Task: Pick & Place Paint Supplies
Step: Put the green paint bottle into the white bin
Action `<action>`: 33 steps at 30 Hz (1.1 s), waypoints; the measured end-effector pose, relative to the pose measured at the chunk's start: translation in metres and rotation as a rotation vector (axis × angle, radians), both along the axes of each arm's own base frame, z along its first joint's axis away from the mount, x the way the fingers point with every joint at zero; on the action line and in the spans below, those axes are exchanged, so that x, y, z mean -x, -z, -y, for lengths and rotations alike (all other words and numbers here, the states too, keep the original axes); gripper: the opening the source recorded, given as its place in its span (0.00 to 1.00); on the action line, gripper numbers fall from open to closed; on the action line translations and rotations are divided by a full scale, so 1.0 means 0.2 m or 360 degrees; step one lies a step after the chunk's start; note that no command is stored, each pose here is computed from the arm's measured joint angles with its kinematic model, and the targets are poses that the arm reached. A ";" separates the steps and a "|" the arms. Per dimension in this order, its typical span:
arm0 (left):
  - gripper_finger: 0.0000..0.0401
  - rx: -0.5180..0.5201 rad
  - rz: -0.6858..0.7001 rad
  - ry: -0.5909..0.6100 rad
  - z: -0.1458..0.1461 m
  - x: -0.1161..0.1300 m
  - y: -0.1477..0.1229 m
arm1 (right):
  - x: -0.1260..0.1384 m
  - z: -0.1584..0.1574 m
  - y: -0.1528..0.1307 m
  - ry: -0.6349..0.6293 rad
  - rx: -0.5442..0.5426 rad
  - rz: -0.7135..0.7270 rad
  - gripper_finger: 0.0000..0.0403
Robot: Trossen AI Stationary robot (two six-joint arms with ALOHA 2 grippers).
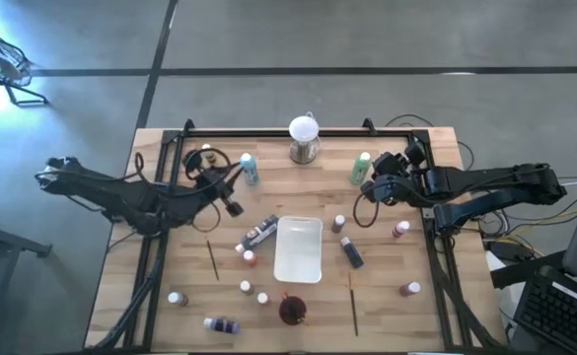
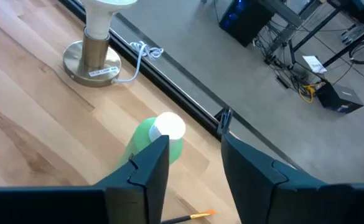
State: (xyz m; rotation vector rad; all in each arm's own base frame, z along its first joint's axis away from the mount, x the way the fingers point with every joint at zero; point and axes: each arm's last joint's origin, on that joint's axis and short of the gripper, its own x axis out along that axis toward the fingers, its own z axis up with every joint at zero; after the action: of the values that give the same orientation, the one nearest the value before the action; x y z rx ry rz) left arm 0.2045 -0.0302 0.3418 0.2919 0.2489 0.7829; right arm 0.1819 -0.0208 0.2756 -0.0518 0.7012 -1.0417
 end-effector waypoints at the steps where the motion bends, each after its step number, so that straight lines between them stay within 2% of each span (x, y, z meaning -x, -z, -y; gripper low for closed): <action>1: 0.16 0.0010 -0.0003 -0.0026 -0.02 0.01 0.02 | 0.00 0.00 0.01 0.0000 0.0001 0.0011 0.38; 8: 0.16 0.0154 0.0036 -0.0162 -0.11 0.04 0.21 | 0.09 0.01 0.11 0.0003 -0.0006 0.0178 0.43; 12: 0.16 0.0246 0.0054 -0.0128 -0.13 0.05 0.32 | 0.13 0.03 0.14 -0.0085 -0.0065 0.0341 0.45; 16: 0.16 0.0268 0.0117 -0.0143 -0.14 0.06 0.42 | 0.13 0.06 0.15 -0.0243 -0.0098 0.0536 0.47; 20: 0.16 0.0291 0.0198 -0.0100 -0.15 0.06 0.50 | 0.15 0.12 0.19 -0.0246 -0.0077 0.0585 0.49; 27: 0.16 0.0365 0.0424 0.0092 -0.14 0.06 0.52 | 0.16 0.16 0.22 -0.0222 -0.0108 0.0552 0.54; 33: 0.16 0.0372 0.0495 0.0125 -0.14 0.05 0.47 | 0.16 0.17 0.22 -0.0237 -0.0104 0.0540 0.58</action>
State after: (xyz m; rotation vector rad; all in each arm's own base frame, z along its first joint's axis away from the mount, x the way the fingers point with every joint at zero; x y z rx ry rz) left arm 0.1945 -0.0032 0.2482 -0.0419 0.0339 0.7031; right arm 0.1490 -0.0547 0.2324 0.1258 0.4152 -0.8570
